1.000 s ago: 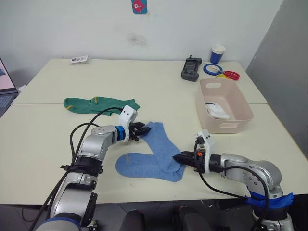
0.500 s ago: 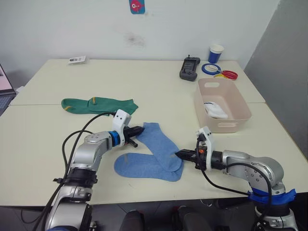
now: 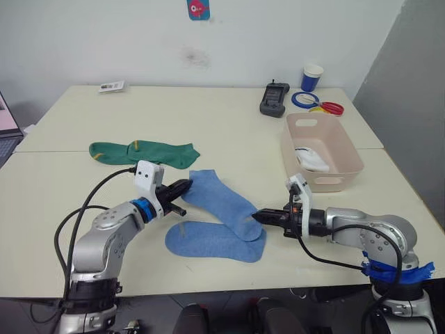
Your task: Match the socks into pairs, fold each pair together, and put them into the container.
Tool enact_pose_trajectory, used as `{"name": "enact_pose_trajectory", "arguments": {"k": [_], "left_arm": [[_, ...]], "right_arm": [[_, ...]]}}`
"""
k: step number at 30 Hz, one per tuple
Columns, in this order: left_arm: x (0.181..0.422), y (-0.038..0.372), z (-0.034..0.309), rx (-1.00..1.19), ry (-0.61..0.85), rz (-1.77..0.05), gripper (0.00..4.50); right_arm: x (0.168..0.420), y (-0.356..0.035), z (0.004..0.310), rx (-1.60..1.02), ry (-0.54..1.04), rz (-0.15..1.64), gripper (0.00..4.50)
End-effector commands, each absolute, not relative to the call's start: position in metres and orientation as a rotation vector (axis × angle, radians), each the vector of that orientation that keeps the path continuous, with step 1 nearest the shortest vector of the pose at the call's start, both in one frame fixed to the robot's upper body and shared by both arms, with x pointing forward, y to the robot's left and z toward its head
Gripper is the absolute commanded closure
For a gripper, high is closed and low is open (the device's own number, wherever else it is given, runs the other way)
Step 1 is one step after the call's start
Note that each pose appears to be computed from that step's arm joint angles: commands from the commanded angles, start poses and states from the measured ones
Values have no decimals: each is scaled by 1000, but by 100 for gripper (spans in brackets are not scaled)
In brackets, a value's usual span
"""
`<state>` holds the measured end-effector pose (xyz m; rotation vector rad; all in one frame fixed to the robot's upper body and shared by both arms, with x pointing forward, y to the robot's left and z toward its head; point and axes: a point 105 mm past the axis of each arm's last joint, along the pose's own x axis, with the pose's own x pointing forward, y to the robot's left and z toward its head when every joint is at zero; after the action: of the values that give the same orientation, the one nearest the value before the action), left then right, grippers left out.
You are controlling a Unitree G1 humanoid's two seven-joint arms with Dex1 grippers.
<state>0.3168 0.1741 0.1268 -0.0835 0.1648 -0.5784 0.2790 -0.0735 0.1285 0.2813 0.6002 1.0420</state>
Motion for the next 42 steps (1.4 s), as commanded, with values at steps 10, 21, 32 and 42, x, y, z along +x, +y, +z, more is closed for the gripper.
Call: {"name": "enact_pose_trajectory", "arguments": {"k": [10, 21, 32, 42], "left_arm": [[267, 175, 132, -148, 115, -422, 446], [229, 186, 112, -163, 193, -386, 446], [260, 201, 167, -102, -23, -448, 446], [253, 201, 140, -140, 107, -483, 446]], "right_arm": [[263, -65, 150, 317, 657, 1274, 450], [256, -64, 130, 314, 743, 1296, 450], [272, -49, 133, 289, 665, 1271, 450], [295, -56, 152, 288, 582, 1214, 450]]}}
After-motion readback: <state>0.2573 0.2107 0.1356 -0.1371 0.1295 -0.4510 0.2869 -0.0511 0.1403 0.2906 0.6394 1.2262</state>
